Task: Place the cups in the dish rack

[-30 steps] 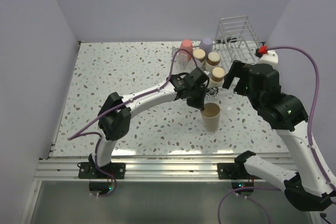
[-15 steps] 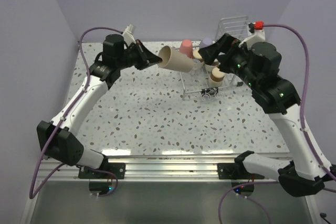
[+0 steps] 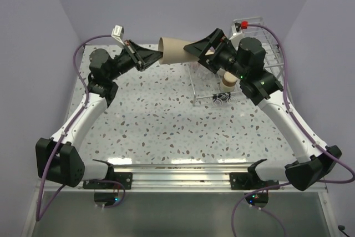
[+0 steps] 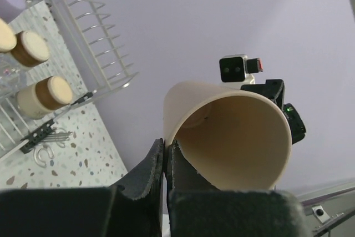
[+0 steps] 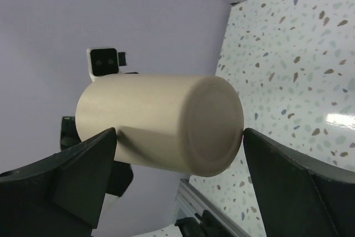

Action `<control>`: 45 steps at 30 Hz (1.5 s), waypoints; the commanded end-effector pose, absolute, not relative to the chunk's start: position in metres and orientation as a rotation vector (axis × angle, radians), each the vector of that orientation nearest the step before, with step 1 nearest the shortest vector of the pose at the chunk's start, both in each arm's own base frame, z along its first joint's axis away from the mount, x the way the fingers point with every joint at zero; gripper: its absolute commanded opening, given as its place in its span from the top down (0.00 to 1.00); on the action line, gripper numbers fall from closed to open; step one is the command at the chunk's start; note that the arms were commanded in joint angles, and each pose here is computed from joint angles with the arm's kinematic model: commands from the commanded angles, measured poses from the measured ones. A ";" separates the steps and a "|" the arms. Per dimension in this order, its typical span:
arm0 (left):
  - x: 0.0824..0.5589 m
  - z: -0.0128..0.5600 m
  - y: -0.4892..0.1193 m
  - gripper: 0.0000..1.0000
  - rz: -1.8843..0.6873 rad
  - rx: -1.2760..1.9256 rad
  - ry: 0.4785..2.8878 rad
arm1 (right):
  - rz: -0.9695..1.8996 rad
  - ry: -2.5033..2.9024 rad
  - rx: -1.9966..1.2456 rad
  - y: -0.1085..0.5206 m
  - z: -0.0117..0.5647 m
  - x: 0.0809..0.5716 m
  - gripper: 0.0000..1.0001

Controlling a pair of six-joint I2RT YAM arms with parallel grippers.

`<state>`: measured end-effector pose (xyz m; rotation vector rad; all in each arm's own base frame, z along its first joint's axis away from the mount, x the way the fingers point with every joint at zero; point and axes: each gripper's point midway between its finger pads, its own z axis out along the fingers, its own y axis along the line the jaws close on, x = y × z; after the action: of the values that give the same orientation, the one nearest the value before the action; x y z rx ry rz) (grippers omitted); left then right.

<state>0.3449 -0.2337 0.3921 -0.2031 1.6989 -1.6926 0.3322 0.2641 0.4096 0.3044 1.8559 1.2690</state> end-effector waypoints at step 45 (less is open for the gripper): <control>0.329 0.422 -0.225 0.98 -1.913 -0.254 1.435 | 1.612 1.649 0.267 0.289 0.477 0.318 1.00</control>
<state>0.3374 -0.2189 0.4161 -0.3490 1.4185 -1.9238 0.3219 0.2890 0.4643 0.3240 1.6873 1.6098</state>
